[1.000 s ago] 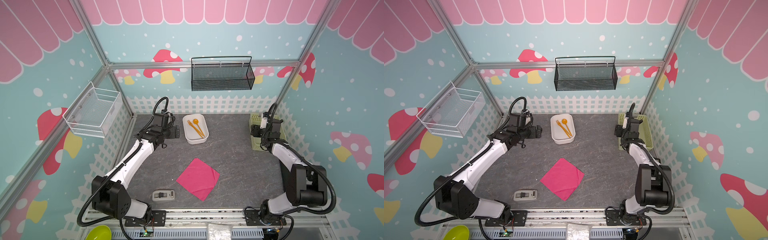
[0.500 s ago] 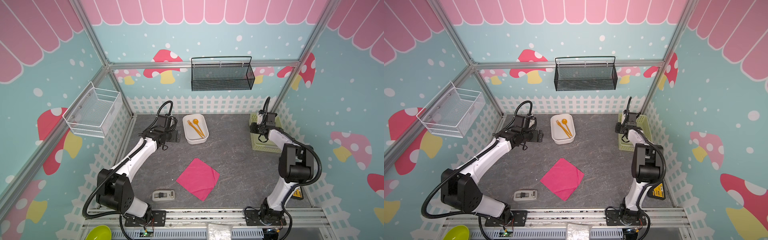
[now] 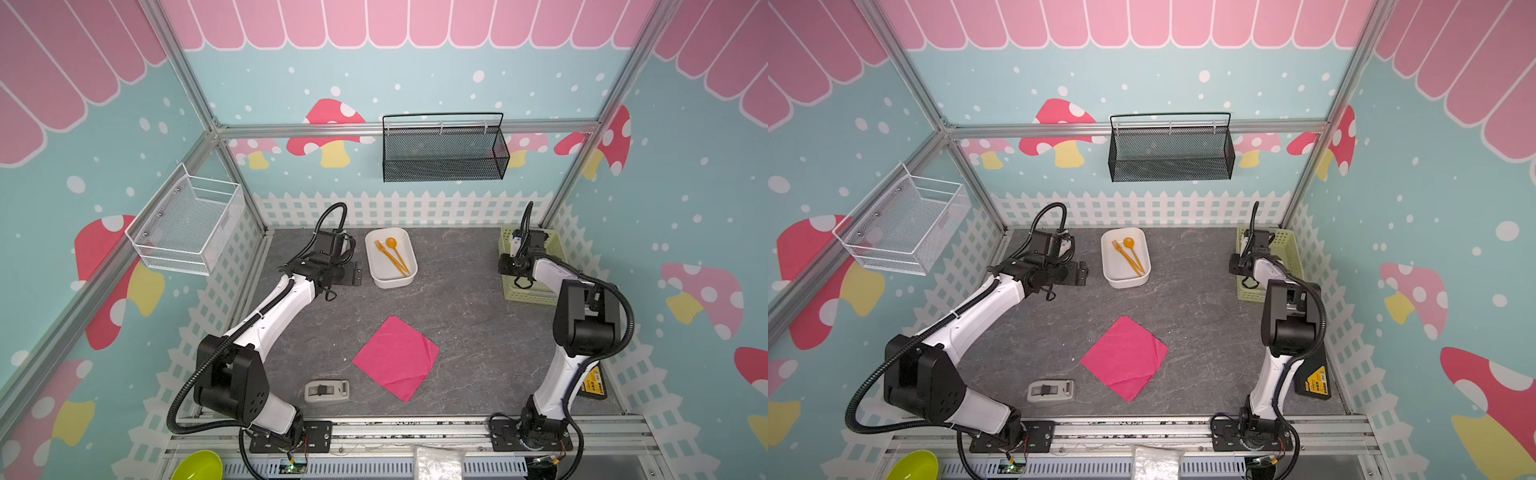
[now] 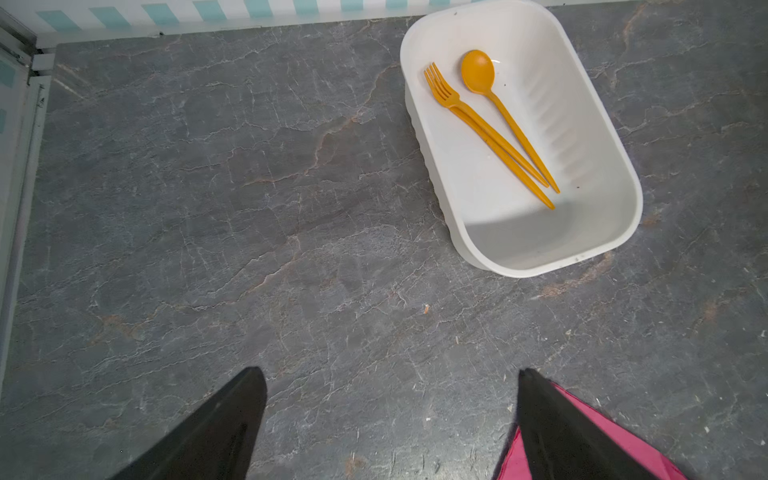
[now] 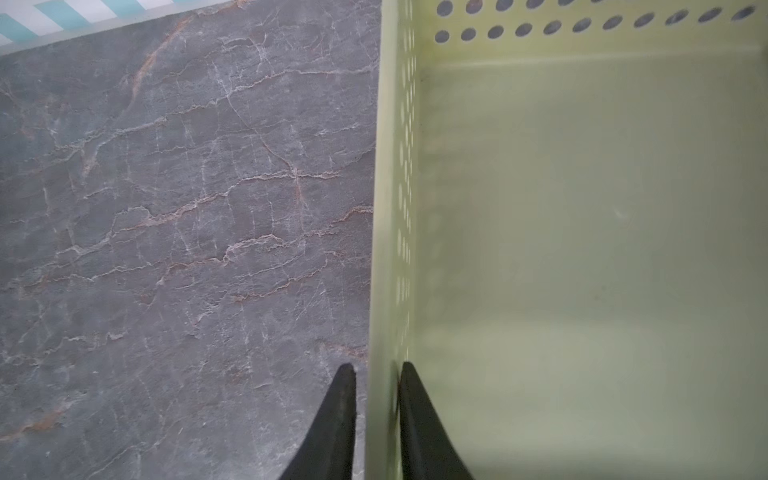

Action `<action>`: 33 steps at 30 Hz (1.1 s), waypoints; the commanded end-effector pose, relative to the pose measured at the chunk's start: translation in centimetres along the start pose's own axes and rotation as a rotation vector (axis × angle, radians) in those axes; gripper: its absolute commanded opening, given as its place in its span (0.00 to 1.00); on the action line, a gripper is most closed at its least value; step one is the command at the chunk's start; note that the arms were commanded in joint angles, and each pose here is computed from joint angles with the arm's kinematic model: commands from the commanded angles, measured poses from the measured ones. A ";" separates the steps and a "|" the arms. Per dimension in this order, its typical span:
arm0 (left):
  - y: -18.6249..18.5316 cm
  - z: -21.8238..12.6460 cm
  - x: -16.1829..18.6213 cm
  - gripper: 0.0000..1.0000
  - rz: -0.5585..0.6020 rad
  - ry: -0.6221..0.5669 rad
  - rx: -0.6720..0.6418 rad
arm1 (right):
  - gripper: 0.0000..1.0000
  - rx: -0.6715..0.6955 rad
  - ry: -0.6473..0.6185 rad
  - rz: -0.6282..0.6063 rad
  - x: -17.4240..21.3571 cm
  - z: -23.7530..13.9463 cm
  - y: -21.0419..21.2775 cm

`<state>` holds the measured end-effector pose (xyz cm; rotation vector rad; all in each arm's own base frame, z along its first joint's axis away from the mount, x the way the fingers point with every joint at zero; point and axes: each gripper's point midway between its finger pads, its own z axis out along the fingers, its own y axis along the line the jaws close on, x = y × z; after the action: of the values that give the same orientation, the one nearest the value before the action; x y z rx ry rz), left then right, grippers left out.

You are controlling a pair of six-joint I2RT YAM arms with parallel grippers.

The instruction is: Place the utensils on the paper napkin and roll it up

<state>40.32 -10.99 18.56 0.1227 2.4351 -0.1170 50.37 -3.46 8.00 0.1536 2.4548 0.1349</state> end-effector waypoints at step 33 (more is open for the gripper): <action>-0.6 0.6 0.9 0.96 -0.014 0.045 0.042 | 0.09 -0.253 0.031 0.097 -0.1 1.8 19.6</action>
<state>40.17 -11.68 18.27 0.1317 2.4483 -0.1703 53.01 14.98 9.81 0.1066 2.4208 0.4111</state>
